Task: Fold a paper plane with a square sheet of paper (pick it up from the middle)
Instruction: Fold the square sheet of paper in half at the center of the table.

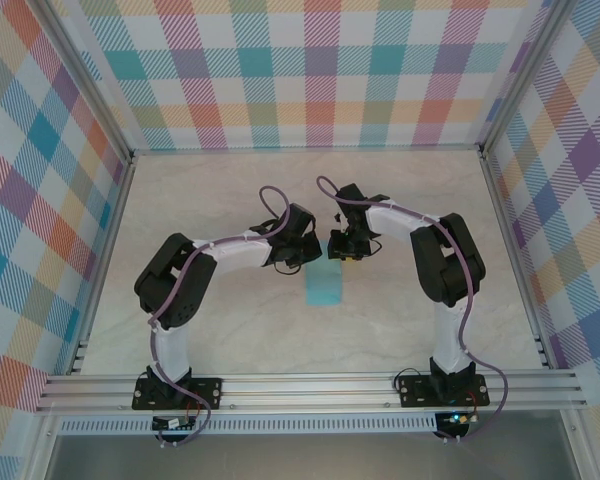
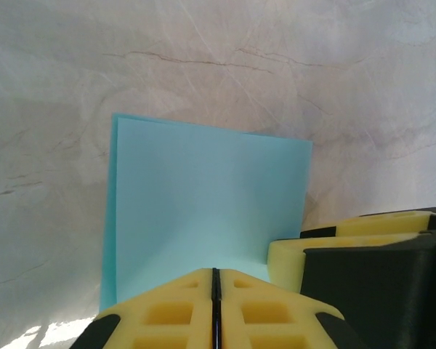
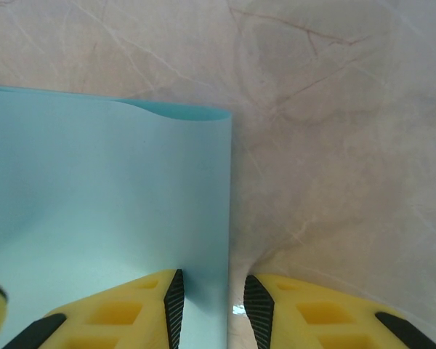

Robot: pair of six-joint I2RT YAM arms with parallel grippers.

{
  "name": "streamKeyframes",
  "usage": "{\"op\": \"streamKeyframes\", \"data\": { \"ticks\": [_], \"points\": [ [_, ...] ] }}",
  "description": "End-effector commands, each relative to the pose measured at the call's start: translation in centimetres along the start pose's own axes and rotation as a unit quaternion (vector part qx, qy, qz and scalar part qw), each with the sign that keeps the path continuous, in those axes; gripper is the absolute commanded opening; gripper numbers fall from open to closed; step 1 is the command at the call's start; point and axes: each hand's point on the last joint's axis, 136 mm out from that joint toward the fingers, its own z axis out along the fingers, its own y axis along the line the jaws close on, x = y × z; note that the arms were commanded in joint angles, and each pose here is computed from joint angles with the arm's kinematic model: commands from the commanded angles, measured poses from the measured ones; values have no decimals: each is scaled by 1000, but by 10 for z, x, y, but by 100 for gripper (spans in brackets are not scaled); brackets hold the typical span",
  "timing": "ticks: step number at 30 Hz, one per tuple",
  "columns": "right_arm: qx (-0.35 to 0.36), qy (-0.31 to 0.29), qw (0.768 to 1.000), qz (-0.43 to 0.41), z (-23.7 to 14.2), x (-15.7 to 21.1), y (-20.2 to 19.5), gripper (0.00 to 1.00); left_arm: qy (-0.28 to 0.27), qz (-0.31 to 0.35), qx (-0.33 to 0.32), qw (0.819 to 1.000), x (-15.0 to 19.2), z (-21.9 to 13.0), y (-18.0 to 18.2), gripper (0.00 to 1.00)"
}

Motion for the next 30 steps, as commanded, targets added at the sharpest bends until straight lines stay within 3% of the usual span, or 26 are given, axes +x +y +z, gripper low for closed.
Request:
{"op": "streamKeyframes", "data": {
  "ticks": [1,22,26,30],
  "points": [
    [82,55,995,21,48,28,-43,35,9,-4,9,1000,-3,9,-4,9],
    [74,61,995,39,50,31,-41,35,24,2,-60,998,7,24,30,8],
    [33,37,998,35,31,21,-20,36,31,3,-67,997,10,28,35,8],
    [-13,-13,1000,18,-11,8,4,41,40,3,-72,997,16,30,40,7]
  ]
}}
